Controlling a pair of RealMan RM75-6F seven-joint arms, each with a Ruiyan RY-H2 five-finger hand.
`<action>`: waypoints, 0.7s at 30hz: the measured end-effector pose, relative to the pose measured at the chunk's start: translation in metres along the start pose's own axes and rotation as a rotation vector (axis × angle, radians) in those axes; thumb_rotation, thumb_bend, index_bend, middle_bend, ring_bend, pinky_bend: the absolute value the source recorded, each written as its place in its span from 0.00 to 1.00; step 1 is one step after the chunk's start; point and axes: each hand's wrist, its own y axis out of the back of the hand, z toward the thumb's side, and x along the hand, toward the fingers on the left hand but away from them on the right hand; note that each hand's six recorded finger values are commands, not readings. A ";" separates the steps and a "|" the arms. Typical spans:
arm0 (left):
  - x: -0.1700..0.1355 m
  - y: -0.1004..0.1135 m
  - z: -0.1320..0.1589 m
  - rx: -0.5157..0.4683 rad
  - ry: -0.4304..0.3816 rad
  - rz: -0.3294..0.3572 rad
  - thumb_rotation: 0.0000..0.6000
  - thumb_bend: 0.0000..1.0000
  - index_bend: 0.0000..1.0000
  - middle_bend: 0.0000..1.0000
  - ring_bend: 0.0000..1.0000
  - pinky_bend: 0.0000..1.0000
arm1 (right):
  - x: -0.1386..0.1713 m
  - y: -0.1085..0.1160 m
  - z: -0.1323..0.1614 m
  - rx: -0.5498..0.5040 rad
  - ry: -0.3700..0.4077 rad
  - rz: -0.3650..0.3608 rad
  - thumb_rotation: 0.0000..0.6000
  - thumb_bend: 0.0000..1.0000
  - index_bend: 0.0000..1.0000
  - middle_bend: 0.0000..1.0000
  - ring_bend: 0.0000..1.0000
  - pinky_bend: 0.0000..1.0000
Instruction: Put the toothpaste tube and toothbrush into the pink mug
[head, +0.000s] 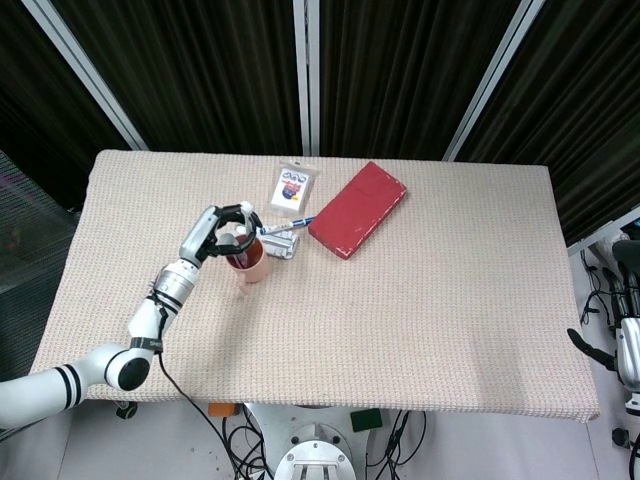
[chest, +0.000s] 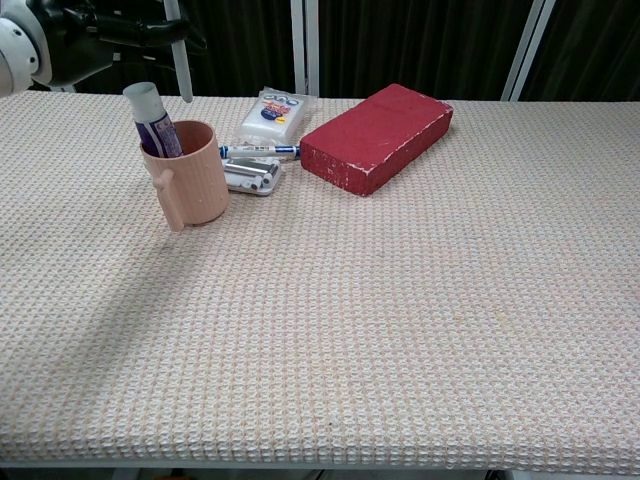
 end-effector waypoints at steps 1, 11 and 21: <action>0.000 0.001 -0.002 -0.002 0.004 0.002 1.00 0.38 0.71 0.46 0.30 0.31 | 0.000 0.000 0.000 0.001 0.000 -0.001 1.00 0.34 0.00 0.00 0.00 0.00; 0.000 0.010 -0.026 -0.040 0.056 0.034 1.00 0.37 0.71 0.45 0.25 0.23 | 0.000 -0.001 0.000 0.002 0.001 -0.003 1.00 0.34 0.00 0.00 0.00 0.00; -0.002 0.009 -0.043 -0.067 0.093 0.024 1.00 0.37 0.69 0.44 0.23 0.23 | 0.000 -0.002 0.001 0.005 0.002 0.002 1.00 0.34 0.00 0.00 0.00 0.00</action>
